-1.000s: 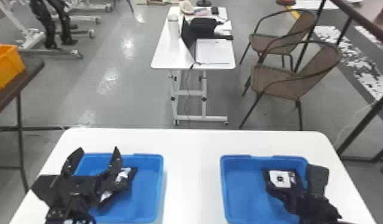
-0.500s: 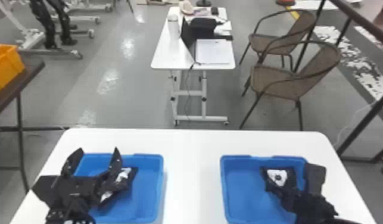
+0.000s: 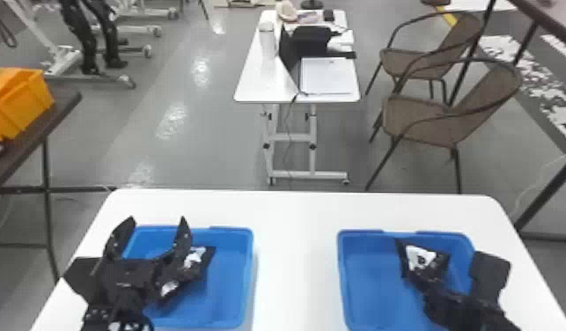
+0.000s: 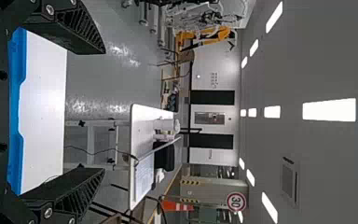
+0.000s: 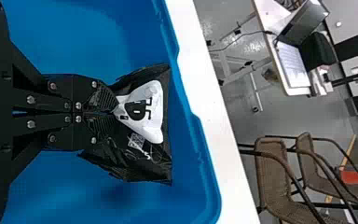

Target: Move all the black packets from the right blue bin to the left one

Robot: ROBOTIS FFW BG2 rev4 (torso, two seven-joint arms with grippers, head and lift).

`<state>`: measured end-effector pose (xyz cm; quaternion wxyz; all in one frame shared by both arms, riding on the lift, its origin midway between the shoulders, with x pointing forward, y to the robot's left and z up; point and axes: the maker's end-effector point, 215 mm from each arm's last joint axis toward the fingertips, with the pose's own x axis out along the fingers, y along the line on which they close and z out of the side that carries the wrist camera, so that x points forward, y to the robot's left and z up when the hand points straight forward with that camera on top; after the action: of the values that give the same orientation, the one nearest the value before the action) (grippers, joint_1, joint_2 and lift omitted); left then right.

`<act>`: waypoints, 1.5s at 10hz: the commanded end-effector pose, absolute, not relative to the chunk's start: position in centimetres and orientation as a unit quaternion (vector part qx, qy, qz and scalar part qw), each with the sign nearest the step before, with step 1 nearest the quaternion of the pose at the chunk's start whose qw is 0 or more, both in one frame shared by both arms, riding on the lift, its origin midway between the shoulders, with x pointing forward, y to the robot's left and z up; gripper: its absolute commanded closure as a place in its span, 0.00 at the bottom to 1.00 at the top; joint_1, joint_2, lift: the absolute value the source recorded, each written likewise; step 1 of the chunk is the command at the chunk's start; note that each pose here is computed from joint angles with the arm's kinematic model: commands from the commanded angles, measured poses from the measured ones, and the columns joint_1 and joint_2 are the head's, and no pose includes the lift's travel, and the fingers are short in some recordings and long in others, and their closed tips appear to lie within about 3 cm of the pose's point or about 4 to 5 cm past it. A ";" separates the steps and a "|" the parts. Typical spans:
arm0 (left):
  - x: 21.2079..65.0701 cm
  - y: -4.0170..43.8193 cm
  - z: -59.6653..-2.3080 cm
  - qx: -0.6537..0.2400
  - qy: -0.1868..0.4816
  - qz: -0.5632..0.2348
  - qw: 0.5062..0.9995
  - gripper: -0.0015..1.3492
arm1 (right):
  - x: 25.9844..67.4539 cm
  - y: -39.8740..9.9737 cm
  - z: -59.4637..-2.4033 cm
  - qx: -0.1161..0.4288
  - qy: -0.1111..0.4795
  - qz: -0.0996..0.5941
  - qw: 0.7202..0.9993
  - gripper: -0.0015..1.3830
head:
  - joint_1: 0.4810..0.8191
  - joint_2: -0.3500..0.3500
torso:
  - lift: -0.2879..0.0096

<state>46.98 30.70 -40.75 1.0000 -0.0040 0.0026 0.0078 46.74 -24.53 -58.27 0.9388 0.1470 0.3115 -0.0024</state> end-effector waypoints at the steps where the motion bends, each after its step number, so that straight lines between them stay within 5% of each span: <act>1: 46.9 30.8 -40.7 -0.006 0.001 0.010 1.000 0.09 | 46.7 -24.1 -55.4 0.149 0.289 0.007 0.946 0.89 | 0.63 0.60 | 0.97; 4: 46.9 30.7 -40.5 -0.007 -0.002 0.010 1.000 0.09 | 49.0 -21.6 -51.4 0.147 0.254 0.040 0.955 0.89 | 0.63 0.62 | 0.97; 7: 47.8 30.6 -39.4 -0.045 -0.014 0.013 0.999 0.09 | 52.4 -13.2 -48.0 0.123 0.243 0.175 0.946 0.89 | 0.63 0.70 | 0.97; 10: 50.3 26.1 -38.5 -0.119 0.022 -0.030 0.992 0.09 | 55.0 -3.5 -45.0 0.099 0.227 0.307 0.919 0.89 | 0.63 0.82 | 0.97; 15: 53.1 19.2 -36.3 -0.147 0.042 -0.128 0.980 0.09 | 54.1 8.2 -40.2 0.087 0.190 0.484 0.850 0.89 | 0.63 0.87 | 0.97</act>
<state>53.01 19.43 -36.37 0.9803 -0.1452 0.0423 -0.1273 54.12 7.39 -40.74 0.8523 0.0907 0.1948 0.4768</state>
